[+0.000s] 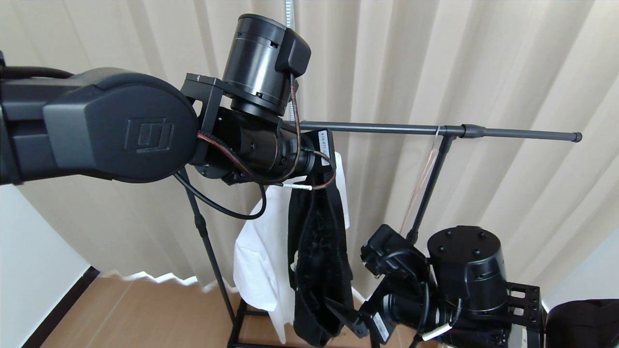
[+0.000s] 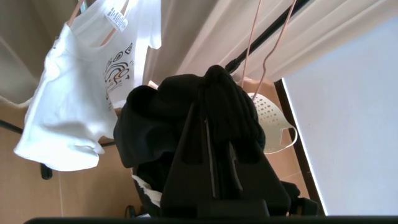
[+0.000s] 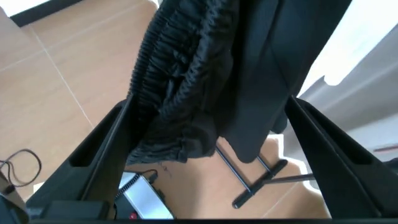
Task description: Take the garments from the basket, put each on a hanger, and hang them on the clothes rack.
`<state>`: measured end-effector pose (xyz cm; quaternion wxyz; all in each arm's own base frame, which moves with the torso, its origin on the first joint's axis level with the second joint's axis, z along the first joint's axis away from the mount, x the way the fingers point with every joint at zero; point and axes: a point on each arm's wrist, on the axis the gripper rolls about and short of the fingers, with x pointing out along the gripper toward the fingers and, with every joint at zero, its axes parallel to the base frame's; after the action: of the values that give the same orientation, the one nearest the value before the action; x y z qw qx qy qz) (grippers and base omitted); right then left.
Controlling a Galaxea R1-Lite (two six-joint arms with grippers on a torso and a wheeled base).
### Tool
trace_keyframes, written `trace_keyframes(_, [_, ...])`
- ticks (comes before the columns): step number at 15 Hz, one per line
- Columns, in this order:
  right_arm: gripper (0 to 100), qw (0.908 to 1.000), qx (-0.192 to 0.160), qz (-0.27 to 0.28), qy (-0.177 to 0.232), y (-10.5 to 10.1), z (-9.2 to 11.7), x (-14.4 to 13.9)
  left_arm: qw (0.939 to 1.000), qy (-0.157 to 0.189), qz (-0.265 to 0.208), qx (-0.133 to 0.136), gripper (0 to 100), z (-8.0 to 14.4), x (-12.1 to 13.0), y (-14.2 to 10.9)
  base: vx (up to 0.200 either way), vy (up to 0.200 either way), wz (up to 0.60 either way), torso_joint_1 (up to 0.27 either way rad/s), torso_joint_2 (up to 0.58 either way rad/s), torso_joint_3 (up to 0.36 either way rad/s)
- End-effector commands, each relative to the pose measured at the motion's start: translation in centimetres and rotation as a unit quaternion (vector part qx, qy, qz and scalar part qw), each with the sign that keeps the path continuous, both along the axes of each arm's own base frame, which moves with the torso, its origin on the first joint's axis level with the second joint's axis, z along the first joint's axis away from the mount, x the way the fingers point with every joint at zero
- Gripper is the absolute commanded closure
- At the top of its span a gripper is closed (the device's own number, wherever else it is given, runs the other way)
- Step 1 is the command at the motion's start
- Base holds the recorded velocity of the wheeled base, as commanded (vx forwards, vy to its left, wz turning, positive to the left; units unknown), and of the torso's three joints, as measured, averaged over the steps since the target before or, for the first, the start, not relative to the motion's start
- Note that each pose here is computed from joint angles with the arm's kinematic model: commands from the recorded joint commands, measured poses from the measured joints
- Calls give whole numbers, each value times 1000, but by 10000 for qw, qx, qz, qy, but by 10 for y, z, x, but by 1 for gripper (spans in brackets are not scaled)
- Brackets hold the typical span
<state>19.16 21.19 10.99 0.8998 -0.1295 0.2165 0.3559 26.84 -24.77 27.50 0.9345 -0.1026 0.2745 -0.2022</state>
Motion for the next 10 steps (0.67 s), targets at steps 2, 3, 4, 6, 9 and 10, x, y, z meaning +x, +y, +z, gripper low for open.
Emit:
trace_keyframes(2, [0,9998,-142,-134,19,6,-8,6,10000,19,10,6,100,-1,0,0,0,0,0,0,0,0])
trace_keyframes(3, [0,9997,-140,-176,-3,5,-7,6,10000,16,6,12,100,-1,0,0,0,0,0,0,0,0])
trace_keyframes(4, [0,9996,-160,-237,-25,5,-7,7,10000,21,6,18,100,-1,0,0,0,0,0,0,0,0])
trace_keyframes(6, [0,9992,-185,-348,-63,3,-7,9,10000,16,22,12,100,-1,1,1,0,0,0,0,0,0])
trace_keyframes(9, [100,9990,-185,-405,-71,2,-7,12,10000,5,37,2,100,0,1,3,0,0,0,0,0,0])
trace_keyframes(10, [100,9988,-191,-436,-66,1,-7,14,10000,5,37,2,100,0,1,3,0,0,0,0,0,0])
